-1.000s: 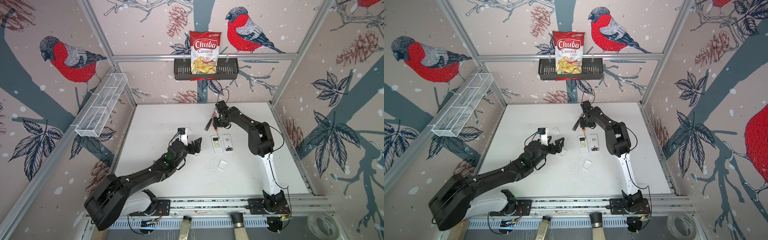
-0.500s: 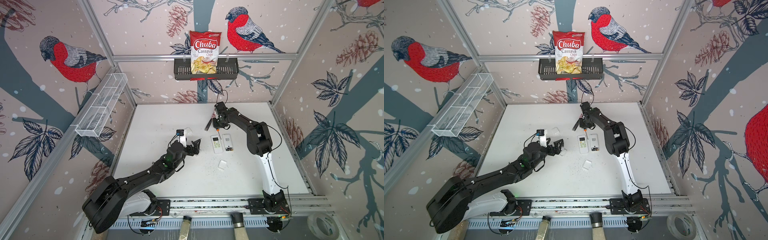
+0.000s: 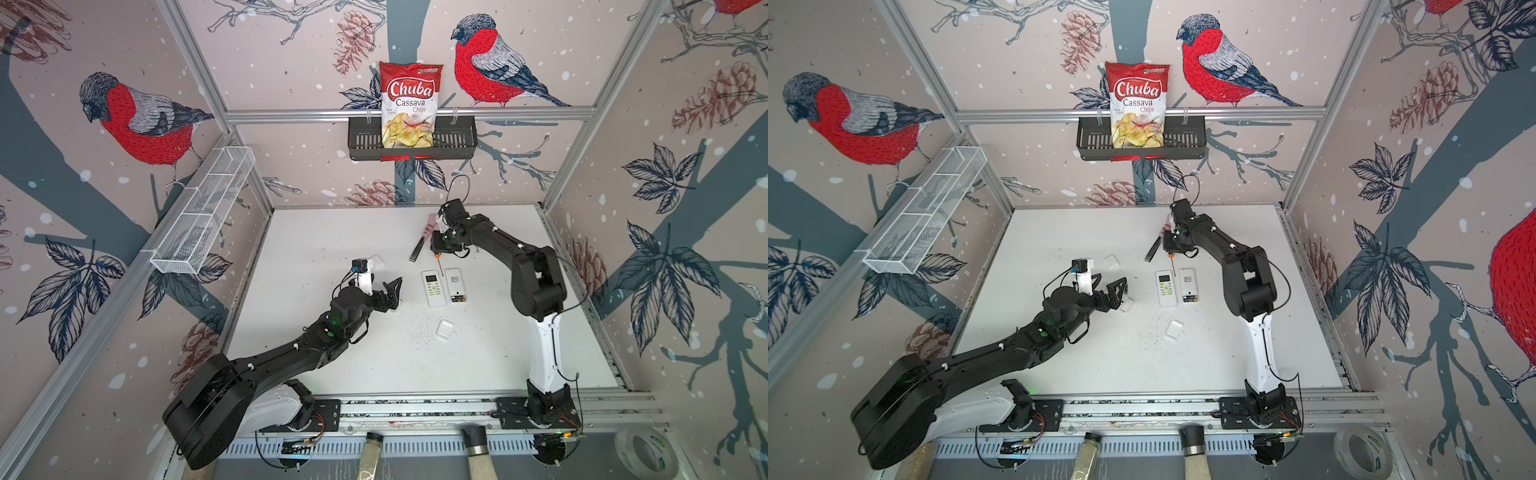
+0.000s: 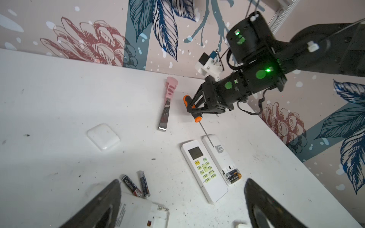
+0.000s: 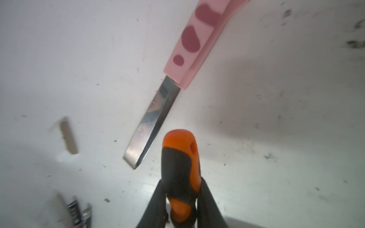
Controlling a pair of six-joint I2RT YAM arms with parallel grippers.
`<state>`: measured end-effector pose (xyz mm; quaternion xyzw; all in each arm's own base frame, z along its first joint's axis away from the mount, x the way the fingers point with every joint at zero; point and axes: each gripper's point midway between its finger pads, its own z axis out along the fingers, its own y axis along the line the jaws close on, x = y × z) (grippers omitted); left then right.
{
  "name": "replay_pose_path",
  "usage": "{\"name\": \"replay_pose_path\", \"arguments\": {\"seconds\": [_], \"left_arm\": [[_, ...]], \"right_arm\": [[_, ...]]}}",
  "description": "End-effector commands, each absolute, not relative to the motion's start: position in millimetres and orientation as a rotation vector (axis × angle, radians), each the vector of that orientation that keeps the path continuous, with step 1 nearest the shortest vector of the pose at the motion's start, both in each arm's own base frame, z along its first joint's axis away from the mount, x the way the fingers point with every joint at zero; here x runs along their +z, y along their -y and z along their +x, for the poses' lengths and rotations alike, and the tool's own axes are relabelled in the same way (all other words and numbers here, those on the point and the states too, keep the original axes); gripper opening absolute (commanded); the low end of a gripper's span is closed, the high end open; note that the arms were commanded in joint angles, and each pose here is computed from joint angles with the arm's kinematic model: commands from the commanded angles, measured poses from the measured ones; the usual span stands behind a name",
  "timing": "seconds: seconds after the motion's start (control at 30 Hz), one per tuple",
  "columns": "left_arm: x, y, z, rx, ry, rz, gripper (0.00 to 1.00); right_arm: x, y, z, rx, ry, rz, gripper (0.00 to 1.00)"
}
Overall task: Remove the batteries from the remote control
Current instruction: 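Reach down and grasp the orange-handled screwdriver with the right gripper, then lift the screwdriver and bring it toward the left gripper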
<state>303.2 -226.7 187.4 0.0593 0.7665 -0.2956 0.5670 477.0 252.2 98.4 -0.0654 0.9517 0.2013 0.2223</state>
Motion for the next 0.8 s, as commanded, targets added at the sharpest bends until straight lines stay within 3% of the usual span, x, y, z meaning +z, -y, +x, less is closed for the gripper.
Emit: {"name": "replay_pose_path", "arguments": {"seconds": [0.0, 0.43, 0.77], "left_arm": [[216.0, 235.2, 305.9, -0.746, -1.66, 0.169, 0.95], [214.3, 312.9, 316.9, -0.819, -1.545, 0.295, 0.84], [224.2, 324.7, 325.8, -0.763, -1.446, 0.249, 0.83]], "right_arm": [[152.5, -265.2, 480.6, 0.848, -2.445, -0.086, 0.12], [229.8, -251.2, 427.3, 1.246, -2.086, 0.214, 0.11], [257.9, -244.4, 394.7, 1.252, -1.984, 0.278, 0.11]]}}
